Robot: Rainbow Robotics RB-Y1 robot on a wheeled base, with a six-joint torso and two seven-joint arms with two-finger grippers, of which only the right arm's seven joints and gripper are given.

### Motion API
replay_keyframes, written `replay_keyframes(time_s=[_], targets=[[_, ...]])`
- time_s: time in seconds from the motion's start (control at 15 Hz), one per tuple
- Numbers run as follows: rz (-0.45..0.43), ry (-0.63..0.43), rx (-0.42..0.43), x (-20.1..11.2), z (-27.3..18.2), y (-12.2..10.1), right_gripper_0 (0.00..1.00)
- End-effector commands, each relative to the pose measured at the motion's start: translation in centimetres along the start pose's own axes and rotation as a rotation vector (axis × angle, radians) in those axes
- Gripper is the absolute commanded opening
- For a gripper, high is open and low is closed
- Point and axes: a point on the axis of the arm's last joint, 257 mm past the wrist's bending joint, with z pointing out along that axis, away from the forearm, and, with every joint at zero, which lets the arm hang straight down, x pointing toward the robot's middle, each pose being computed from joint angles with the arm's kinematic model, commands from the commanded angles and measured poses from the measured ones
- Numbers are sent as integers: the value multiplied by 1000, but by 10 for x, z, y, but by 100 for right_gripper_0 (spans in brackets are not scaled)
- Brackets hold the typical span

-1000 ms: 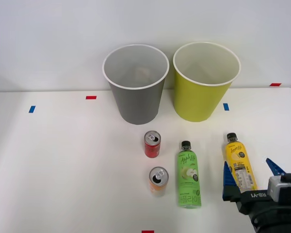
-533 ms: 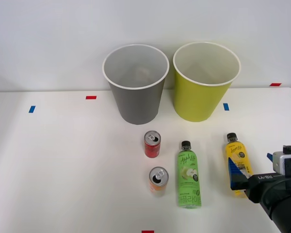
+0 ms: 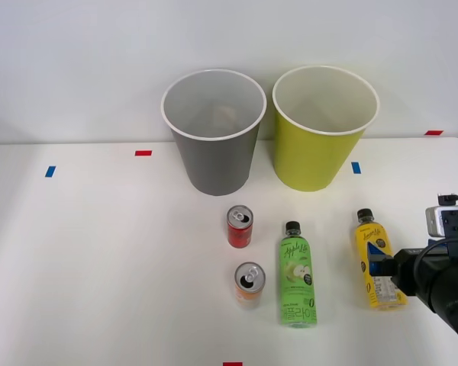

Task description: Put cans in the gray bin, plastic bottles in the light green bin

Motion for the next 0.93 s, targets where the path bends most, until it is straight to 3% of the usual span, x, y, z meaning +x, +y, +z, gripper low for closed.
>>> replay_keyframes(time_s=[0.07, 0.2, 0.4, 0.93], targets=[[69, 122, 7, 8, 1, 1, 100], [108, 182, -14, 12, -1, 7, 100], [67, 189, -34, 4, 1, 9, 100], [77, 266, -79, 14, 35, 21, 100]])
